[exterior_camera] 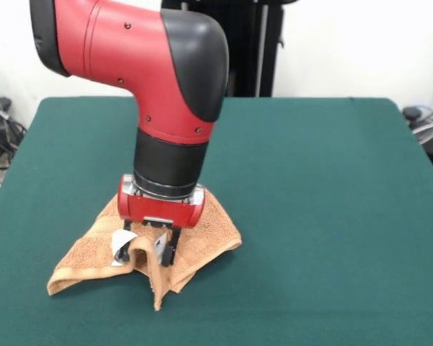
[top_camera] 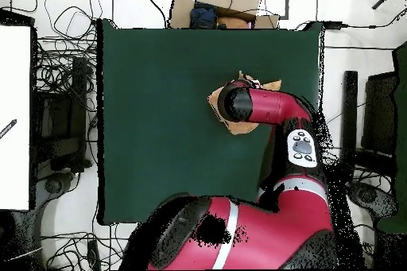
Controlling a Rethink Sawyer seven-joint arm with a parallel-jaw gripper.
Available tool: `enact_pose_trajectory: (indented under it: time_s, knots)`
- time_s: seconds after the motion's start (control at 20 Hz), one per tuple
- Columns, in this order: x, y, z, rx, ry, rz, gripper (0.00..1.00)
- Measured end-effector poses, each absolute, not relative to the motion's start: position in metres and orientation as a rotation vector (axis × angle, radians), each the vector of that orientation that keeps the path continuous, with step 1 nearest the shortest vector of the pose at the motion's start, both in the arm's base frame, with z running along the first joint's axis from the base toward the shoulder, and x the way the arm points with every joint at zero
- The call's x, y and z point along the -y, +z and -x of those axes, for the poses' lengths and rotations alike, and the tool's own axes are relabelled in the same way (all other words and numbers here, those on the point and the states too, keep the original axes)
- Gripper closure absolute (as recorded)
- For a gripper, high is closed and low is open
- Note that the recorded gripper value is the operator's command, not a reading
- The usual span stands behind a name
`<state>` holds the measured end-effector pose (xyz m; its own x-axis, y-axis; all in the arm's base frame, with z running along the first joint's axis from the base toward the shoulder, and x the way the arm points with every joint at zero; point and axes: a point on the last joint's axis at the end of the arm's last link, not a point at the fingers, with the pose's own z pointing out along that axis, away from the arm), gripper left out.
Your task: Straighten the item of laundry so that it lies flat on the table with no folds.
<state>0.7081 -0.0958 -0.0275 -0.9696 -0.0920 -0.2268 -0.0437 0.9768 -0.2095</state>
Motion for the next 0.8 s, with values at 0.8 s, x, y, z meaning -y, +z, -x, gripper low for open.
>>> enact_pose_trajectory:
  time_s: [0.8]
  knots:
    - [0.073,-0.027,-0.709,-2.910,-0.259,0.246,0.00]
